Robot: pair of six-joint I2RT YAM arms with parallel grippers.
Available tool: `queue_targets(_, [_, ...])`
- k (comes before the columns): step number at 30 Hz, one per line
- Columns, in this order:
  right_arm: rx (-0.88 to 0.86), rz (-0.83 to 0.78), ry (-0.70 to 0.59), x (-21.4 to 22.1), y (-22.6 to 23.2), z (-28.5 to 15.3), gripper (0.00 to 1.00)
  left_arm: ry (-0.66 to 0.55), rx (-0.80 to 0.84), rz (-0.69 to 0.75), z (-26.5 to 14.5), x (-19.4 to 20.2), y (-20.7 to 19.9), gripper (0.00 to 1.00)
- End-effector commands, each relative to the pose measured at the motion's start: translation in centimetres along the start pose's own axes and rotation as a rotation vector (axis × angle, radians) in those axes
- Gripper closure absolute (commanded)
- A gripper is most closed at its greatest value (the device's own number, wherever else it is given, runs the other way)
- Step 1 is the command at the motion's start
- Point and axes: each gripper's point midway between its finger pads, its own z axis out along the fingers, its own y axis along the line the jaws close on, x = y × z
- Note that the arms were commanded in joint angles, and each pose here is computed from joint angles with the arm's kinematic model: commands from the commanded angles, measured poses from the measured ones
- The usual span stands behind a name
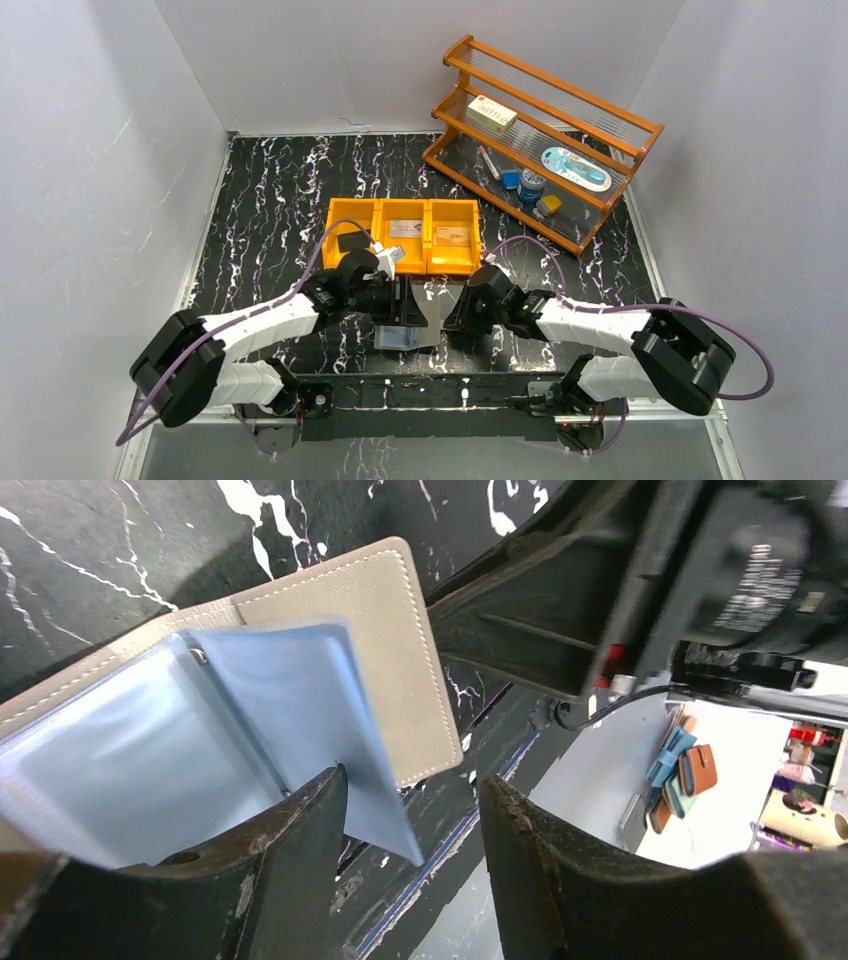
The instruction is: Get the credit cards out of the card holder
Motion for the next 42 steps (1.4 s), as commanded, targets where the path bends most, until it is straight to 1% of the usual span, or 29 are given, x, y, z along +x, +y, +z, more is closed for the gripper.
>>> queue_targets(1, [-0.046, 0.008, -0.099, -2.3, 2.1, -1.8, 0.55, 0.029, 0.076, 0.026, 1.2, 0.0, -1.7, 0.51])
queue_targets(4, [-0.056, 0.011, -0.139, -3.1, 2.7, -3.1, 0.48, 0.033, 0.090, 0.026, 2.1, 0.1, -1.9, 0.51])
queue_targets(6, [-0.069, 0.011, -0.167, -3.7, 3.1, -4.1, 0.47, 0.041, 0.090, 0.023, 2.6, 0.3, -1.8, 0.51])
queue_targets(8, [-0.100, 0.009, -0.188, -4.2, 3.9, -5.0, 0.47, 0.048, 0.052, 0.028, 3.0, 0.6, -1.1, 0.52])
queue_targets(11, [-0.193, -0.010, -0.199, -4.6, 6.1, -6.1, 0.51, 0.086, -0.030, 0.022, 3.6, 1.8, 0.9, 0.54])
queue_targets(14, [-0.288, -0.036, -0.184, -4.6, 8.5, -6.6, 0.59, 0.104, -0.057, 0.011, 3.5, 2.9, 1.9, 0.58])
queue_targets(17, [-0.313, -0.057, -0.149, -4.5, 10.0, -6.0, 0.69, 0.106, -0.065, 0.006, 3.1, 3.4, 2.3, 0.60])
queue_targets(22, [-0.333, -0.091, -0.029, -3.3, 11.8, -3.3, 0.74, 0.089, -0.074, 0.011, 2.4, 3.5, 2.3, 0.61])
queue_targets(23, [-0.316, -0.091, -0.010, -3.2, 11.7, -2.6, 0.75, 0.088, -0.076, 0.011, 2.3, 3.5, 2.3, 0.61])
queue_targets(24, [-0.264, -0.083, 0.007, -2.9, 10.7, -1.2, 0.75, 0.083, -0.077, 0.014, 2.1, 3.5, 2.3, 0.61])
queue_targets(26, [-0.133, -0.050, 0.064, -1.4, 6.8, 1.3, 0.76, 0.043, -0.092, 0.025, 1.0, 3.1, 2.1, 0.60])
queue_targets(28, [-0.072, -0.038, 0.090, -0.3, 4.3, 1.9, 0.76, 0.005, -0.131, 0.043, -0.1, 2.6, 2.4, 0.58])
queue_targets(30, [-0.044, -0.039, 0.086, 0.1, 2.9, 1.8, 0.75, -0.047, -0.214, 0.058, -1.4, 1.9, 3.4, 0.52])
queue_targets(32, [-0.079, -0.049, 0.086, 0.2, 3.3, 1.6, 0.74, -0.069, -0.254, 0.078, -1.8, 1.3, 3.9, 0.50])
queue_targets(34, [-0.103, -0.050, 0.097, 0.4, 3.8, 1.8, 0.72, -0.036, -0.256, 0.086, -1.2, 1.3, 3.8, 0.50])
queue_targets(36, [-0.115, -0.042, 0.108, 0.5, 4.0, 2.0, 0.71, -0.019, -0.313, 0.075, -1.2, 1.4, 4.7, 0.50])
queue_targets(42, [-0.119, -0.041, 0.117, 0.7, 4.0, 2.2, 0.70, -0.057, -0.376, 0.070, -1.9, 1.1, 5.9, 0.47])
